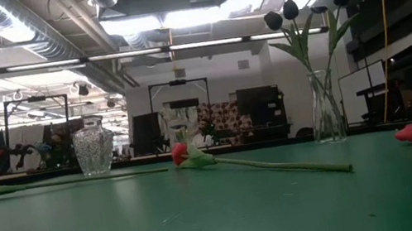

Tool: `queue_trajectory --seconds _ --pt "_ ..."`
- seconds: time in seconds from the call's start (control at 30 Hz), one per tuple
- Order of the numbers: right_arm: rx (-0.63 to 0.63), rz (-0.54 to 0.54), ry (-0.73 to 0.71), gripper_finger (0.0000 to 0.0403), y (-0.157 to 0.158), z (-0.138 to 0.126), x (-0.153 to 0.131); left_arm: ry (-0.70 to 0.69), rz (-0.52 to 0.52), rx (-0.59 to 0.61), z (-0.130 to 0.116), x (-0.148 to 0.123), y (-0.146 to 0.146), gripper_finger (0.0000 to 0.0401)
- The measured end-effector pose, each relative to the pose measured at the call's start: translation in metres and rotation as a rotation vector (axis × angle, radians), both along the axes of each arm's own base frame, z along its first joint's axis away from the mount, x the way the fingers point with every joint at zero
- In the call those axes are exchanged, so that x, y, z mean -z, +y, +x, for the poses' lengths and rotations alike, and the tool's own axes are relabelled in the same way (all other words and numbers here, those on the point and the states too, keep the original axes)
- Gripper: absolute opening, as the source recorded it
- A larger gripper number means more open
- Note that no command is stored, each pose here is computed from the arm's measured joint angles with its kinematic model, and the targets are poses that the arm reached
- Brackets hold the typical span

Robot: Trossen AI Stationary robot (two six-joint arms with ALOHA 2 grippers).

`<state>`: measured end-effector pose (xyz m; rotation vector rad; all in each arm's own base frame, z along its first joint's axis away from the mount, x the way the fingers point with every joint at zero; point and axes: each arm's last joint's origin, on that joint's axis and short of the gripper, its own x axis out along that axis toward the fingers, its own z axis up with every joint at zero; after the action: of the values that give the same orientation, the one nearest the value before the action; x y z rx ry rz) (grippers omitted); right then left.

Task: Sort flowers into vase by color
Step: Put the left dark red flower into the bottom transparent vase

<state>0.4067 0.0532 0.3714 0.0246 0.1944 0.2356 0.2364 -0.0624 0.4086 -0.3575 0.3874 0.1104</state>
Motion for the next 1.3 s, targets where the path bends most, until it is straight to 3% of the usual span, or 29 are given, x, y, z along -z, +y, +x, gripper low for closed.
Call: queue_trajectory --seconds 0.2,0.57,1.03,1.2,1.3 --pt "-0.001 -0.004 0.000 0.0152 0.000 0.000 0.000 0.023 -0.018 0.021 0.006 0.004 0.001 0.0011" --pt "-0.010 -0.008 0.020 0.0060 0.000 0.000 0.002 0.021 -0.047 0.031 0.006 0.004 0.000 0.0011" --pt "-0.064 -0.016 0.046 0.0047 0.003 0.010 0.018 0.036 -0.055 0.035 0.005 0.005 0.000 0.0011" --pt "-0.064 -0.030 0.046 0.0010 0.003 0.011 0.019 0.041 -0.062 0.043 0.005 0.006 0.000 0.0011" --pt "-0.053 -0.050 0.042 0.0010 0.003 0.011 0.019 0.042 -0.062 0.043 0.005 0.006 0.000 0.0011"
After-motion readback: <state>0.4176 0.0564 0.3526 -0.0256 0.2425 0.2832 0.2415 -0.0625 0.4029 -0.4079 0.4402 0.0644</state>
